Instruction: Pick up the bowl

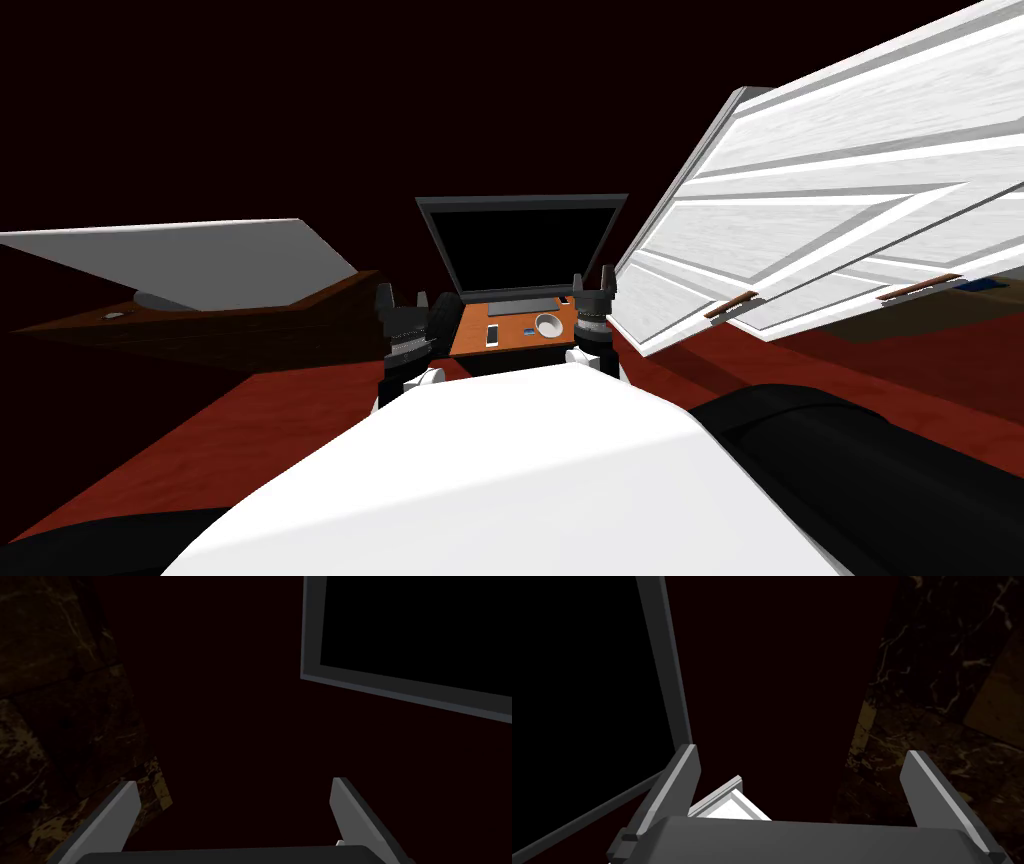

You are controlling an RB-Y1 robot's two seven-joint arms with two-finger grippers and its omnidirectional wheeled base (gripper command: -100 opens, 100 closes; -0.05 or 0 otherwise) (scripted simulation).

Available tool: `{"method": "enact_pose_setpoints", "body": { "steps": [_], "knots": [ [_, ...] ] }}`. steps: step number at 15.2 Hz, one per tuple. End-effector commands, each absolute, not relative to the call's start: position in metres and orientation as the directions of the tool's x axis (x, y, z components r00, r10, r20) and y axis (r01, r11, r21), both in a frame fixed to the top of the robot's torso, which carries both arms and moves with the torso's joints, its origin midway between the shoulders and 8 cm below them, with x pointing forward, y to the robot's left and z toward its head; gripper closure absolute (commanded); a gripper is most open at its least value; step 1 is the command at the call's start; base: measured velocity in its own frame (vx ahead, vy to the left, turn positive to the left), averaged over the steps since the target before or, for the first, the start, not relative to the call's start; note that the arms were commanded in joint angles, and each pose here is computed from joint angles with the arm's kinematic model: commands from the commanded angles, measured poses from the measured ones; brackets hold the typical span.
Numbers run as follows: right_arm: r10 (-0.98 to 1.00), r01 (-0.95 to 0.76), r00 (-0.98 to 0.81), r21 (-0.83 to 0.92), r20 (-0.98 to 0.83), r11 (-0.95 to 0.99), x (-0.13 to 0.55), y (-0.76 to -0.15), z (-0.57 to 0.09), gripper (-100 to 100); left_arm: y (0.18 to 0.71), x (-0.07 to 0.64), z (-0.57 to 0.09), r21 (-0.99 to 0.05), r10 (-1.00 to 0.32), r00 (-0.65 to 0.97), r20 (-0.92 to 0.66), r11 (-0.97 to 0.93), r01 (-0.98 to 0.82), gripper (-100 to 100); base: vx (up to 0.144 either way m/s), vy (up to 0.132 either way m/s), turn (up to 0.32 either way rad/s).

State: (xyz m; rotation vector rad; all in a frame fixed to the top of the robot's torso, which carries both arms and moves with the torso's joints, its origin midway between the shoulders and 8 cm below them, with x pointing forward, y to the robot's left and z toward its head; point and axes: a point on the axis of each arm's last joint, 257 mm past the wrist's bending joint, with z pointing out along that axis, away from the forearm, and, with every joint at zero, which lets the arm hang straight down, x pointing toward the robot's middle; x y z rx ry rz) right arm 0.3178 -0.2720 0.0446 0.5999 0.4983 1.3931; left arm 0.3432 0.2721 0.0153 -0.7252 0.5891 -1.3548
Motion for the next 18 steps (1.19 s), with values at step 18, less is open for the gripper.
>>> {"method": "enact_pose_setpoints", "body": {
  "steps": [18],
  "knots": [
    [0.913,-0.523,0.007,0.776,-0.409,0.352,0.373,-0.242,-0.085,-100,0.272,0.343,0.015,-0.756,-0.990,0.134,0.033,0.063,0.651,0,-0.012,0.023,0.102]
  ]
}}
